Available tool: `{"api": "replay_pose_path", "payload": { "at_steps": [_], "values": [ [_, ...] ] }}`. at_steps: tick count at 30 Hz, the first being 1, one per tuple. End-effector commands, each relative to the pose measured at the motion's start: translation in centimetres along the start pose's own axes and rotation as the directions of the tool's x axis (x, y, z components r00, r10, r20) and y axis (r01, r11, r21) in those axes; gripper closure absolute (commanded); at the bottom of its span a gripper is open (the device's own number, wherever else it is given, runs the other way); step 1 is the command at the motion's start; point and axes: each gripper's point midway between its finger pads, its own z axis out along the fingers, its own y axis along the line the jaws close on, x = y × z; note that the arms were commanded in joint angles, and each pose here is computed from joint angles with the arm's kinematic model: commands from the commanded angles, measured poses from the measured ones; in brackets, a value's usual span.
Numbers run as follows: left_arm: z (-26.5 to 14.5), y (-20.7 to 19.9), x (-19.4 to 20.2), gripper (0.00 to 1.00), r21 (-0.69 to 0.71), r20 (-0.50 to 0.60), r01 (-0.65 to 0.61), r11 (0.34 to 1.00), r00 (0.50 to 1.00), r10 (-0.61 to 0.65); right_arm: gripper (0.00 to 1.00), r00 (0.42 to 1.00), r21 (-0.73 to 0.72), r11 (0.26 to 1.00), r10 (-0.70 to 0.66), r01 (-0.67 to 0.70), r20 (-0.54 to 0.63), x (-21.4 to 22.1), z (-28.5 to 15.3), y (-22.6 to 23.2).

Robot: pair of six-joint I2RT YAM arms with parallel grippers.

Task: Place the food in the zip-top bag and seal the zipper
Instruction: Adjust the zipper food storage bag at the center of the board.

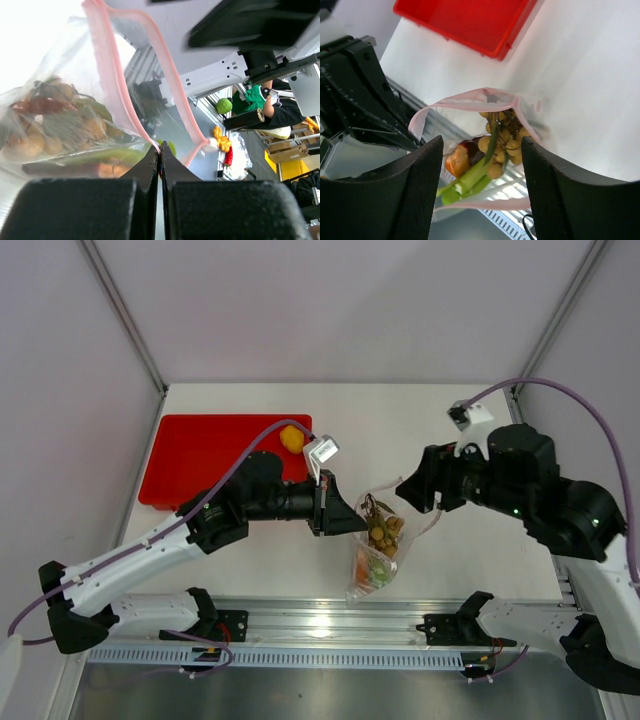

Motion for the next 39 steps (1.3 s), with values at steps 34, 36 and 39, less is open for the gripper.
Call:
{"api": "replay_pose_path", "payload": {
  "at_steps": [34,36,39],
  "values": [
    [-2.1,5.5,-4.5,0.13,-0.349,0.064,-0.163,0.923,0.978,0.197,1.00,0.977,0.420,0.882,0.195,-0.212,0.085,1.3,-0.9,-8.0],
    [-3.2,7.0,-5.8,0.03,-0.416,0.091,-0.149,0.897,0.975,0.204,1.00,0.978,0.439,0.874,0.188,-0.211,0.095,0.6,-0.8,-8.6],
    [-5.2,10.0,-7.9,0.01,-0.504,0.150,-0.105,0.857,0.967,0.206,1.00,0.979,0.462,0.863,0.180,-0.205,0.097,0.0,-0.5,-9.4]
  ]
}}
